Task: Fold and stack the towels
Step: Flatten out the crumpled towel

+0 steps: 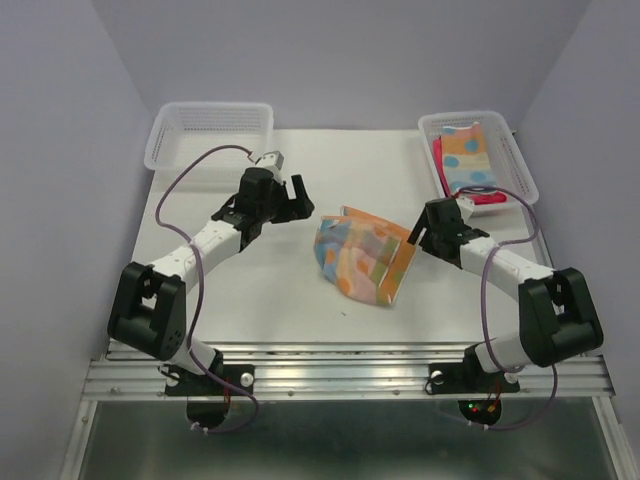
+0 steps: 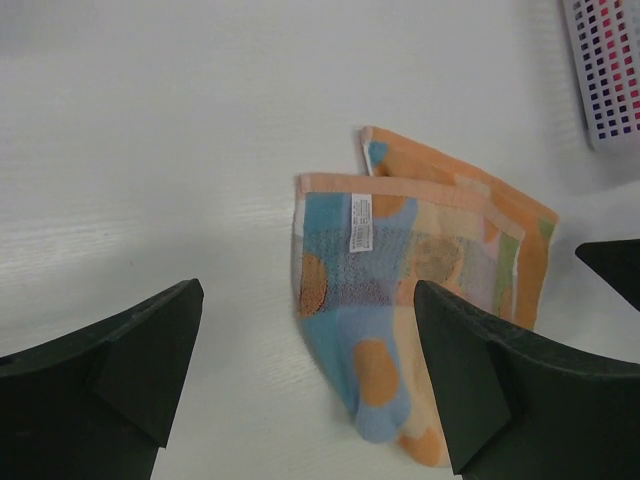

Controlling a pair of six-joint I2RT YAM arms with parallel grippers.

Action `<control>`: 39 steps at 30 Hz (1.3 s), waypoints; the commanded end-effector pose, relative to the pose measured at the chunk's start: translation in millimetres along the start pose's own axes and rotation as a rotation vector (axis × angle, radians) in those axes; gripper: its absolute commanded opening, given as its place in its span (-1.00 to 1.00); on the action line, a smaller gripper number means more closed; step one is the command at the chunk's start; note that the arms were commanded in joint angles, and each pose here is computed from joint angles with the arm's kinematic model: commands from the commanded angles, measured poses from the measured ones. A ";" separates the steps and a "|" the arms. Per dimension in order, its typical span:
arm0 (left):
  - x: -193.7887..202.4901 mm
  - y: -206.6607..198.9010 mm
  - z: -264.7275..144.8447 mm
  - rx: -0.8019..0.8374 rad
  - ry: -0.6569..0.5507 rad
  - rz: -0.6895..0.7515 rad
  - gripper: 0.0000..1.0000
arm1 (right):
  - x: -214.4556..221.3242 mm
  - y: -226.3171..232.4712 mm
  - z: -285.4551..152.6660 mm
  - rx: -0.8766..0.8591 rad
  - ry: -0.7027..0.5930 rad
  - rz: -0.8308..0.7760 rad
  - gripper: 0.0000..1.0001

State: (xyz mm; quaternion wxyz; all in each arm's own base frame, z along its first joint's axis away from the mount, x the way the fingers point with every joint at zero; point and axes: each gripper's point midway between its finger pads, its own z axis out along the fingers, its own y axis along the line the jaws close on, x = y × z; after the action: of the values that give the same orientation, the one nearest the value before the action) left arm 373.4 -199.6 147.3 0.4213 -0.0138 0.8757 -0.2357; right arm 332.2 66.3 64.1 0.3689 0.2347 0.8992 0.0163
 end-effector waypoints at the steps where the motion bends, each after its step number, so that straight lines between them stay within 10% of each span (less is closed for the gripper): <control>1: -29.1 -41.0 8.1 0.150 -0.052 0.069 0.98 | -40.0 21.9 8.4 -0.001 -0.120 0.040 0.59; 16: -24.6 -53.6 24.6 0.166 -0.027 0.118 0.98 | -20.9 34.1 65.7 0.057 -0.053 -0.087 0.09; 19: -23.0 -49.0 24.4 0.145 -0.027 0.119 0.98 | -7.7 37.8 70.4 0.028 -0.023 -0.120 -0.20; 22: -23.2 -46.5 20.8 0.131 -0.031 0.117 0.98 | -4.2 57.0 68.0 -0.069 0.004 -0.180 -0.93; 24: -20.4 -43.4 17.8 0.121 -0.030 0.110 0.98 | -13.3 69.6 61.3 -0.109 -0.018 -0.212 -0.99; 32: -29.1 -23.3 -23.8 0.036 -0.132 0.043 0.98 | -50.2 172.0 -31.3 -0.394 -0.244 -0.471 -0.99; 39: -51.0 38.0 -85.6 -0.186 -0.295 -0.167 0.98 | 74.1 248.6 -156.2 -0.814 -0.207 -0.808 -0.99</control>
State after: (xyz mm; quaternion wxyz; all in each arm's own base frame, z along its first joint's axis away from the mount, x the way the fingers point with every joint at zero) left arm 353.8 -172.1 202.9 0.4955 -0.0549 0.8364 -0.2279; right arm 337.0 287.8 150.4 0.4842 -0.1763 0.8472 0.1295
